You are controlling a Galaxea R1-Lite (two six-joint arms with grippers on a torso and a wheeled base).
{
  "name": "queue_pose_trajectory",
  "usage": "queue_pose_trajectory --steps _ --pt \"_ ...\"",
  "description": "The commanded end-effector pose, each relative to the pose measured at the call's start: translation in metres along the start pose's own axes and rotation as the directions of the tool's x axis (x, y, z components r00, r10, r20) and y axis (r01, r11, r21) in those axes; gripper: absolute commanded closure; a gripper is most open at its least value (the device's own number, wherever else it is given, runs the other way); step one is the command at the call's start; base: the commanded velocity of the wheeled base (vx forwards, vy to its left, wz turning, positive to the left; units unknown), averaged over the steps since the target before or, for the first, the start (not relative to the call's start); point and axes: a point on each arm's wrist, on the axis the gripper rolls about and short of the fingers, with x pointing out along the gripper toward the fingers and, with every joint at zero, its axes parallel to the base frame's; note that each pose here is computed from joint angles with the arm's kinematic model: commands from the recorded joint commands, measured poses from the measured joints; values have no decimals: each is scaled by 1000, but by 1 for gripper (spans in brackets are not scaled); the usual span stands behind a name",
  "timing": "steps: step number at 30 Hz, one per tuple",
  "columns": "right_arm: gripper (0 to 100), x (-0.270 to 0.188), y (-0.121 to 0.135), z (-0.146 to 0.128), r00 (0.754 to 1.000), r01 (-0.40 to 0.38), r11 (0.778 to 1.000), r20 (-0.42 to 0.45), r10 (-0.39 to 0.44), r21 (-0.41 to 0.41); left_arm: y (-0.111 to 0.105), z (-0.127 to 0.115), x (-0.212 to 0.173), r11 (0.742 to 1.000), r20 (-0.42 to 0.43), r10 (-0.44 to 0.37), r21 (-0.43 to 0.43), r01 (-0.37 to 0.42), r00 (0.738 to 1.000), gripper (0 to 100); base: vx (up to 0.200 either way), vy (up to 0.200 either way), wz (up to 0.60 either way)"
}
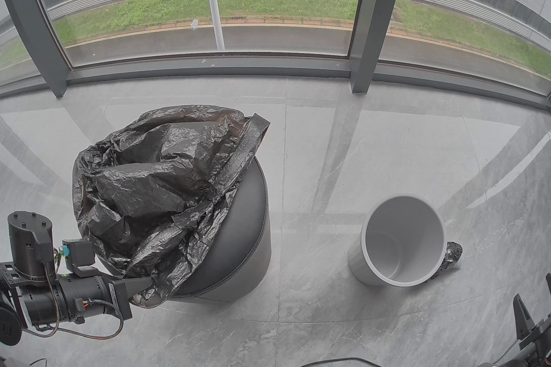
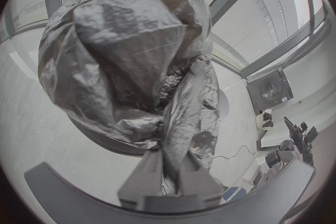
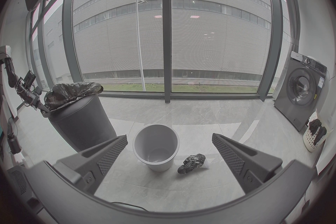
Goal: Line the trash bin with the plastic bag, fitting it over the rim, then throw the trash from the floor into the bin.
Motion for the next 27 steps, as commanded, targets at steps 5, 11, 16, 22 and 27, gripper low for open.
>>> queue_pose_trajectory --steps 5,11,16,22,27 --pt "0 0 0 -5 1000 0 1000 -4 0 0 2 2 10 1000 -30 19 5 -19 999 100 0 0 0" --pt "0 1 0 -4 1000 -11 1000 -9 11 -15 -9 29 -9 999 153 -16 48 9 988 100 0 0 0" --pt "0 9 0 -3 993 -4 1000 -122 3 -16 -35 94 -39 970 377 -93 244 -2 922 100 0 0 0" --pt "0 24 2 51 994 -5 999 -113 0 -45 -56 113 -75 905 358 -137 425 -30 923 100 0 0 0" --pt "0 126 15 165 972 -236 950 -57 229 -206 -59 106 -83 898 323 -156 440 -2 934 100 0 0 0"
